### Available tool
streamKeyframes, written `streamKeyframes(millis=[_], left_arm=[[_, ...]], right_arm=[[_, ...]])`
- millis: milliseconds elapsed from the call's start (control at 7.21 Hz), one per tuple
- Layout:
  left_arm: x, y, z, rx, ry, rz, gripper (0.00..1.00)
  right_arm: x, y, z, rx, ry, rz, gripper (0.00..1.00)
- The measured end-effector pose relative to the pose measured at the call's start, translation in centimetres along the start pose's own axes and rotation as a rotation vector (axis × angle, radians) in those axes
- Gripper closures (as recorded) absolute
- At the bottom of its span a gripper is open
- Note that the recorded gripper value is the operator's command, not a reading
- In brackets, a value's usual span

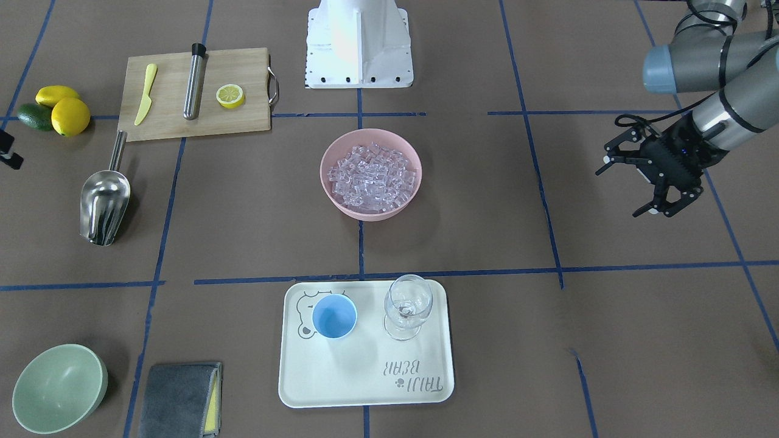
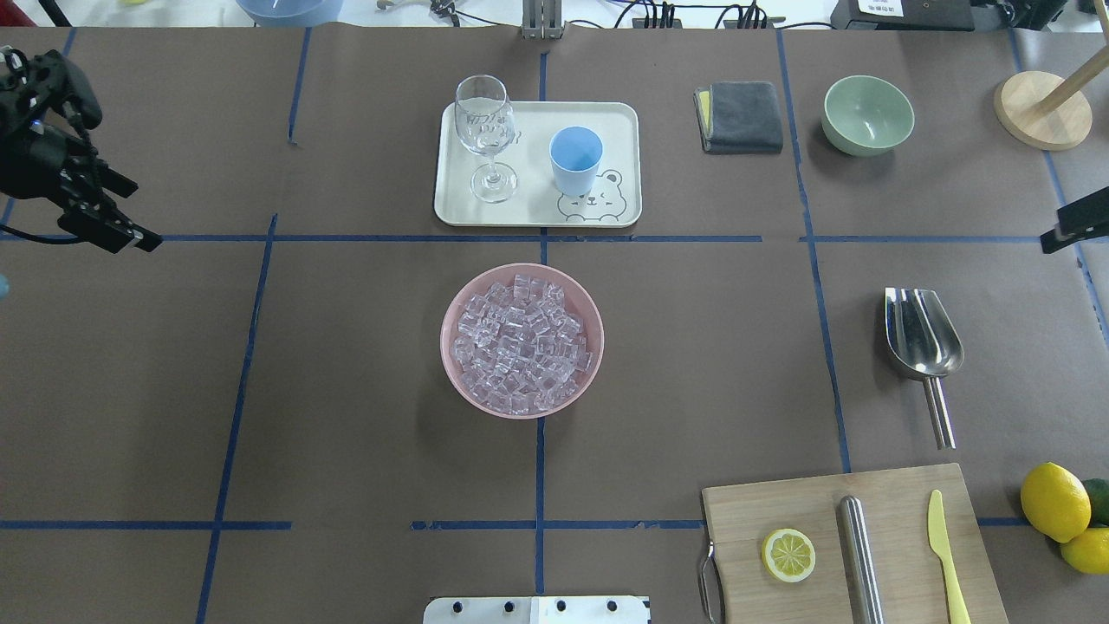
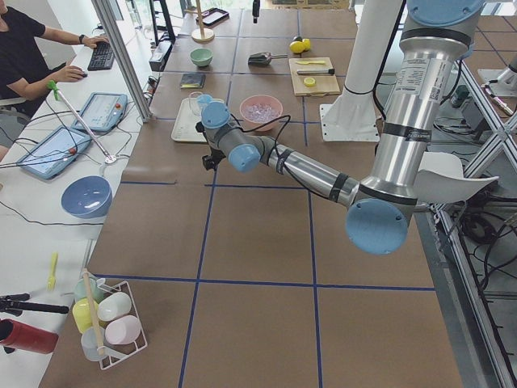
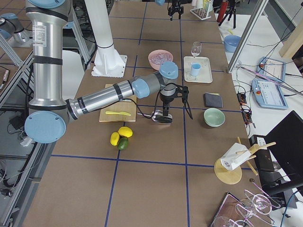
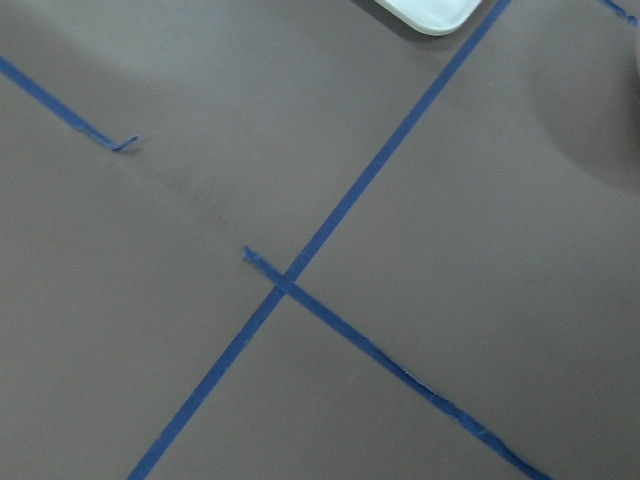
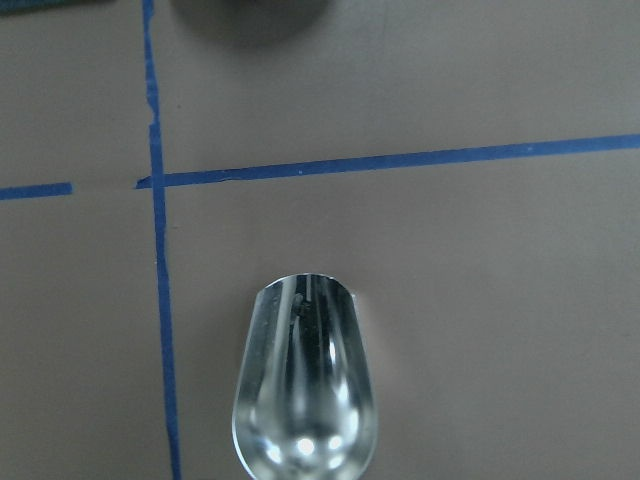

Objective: Put ice in cup with scoop
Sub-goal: 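Grasp the metal scoop handle with the right gripper while the left arm approaches the bowl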

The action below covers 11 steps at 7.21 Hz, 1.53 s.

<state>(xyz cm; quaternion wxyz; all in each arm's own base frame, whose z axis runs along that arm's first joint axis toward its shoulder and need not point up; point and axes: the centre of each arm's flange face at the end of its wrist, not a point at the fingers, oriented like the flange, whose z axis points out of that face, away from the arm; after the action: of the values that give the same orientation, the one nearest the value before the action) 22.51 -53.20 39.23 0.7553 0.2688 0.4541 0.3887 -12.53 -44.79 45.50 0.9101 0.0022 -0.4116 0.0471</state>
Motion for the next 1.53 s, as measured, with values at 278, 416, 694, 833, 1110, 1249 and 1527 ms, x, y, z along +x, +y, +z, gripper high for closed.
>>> streamKeyframes(millis=[278, 416, 694, 833, 1110, 1249, 1527], left_arm=[[2.6, -3.2, 1.1, 0.066, 0.029, 0.068, 0.00], [3.5, -3.9, 1.4, 0.096, 0.036, 0.107, 0.00], [4.3, -4.8, 3.1, 0.103, 0.014, 0.134, 0.00], [4.6, -4.9, 4.4, 0.094, -0.007, 0.137, 0.00], [5.4, -4.8, 6.2, 0.079, -0.004, 0.149, 0.00], [5.8, -5.0, 6.3, 0.086, -0.001, 0.150, 0.00], [6.2, -5.4, 6.4, 0.093, 0.002, 0.138, 0.00]], right_arm=[[-3.6, 4.3, 4.1, 0.007, -0.035, 0.032, 0.00], [-3.3, 6.2, 5.8, 0.010, -0.038, 0.035, 0.00], [-2.8, 8.2, 9.4, -0.021, -0.001, 0.024, 0.00], [-2.9, 9.0, 11.0, -0.041, 0.019, 0.014, 0.00], [-3.0, 10.2, 13.6, -0.079, 0.051, -0.001, 0.00], [-2.9, 10.7, 14.7, -0.097, 0.063, -0.007, 0.00], [-3.1, 11.4, 15.6, -0.119, 0.071, -0.015, 0.47]])
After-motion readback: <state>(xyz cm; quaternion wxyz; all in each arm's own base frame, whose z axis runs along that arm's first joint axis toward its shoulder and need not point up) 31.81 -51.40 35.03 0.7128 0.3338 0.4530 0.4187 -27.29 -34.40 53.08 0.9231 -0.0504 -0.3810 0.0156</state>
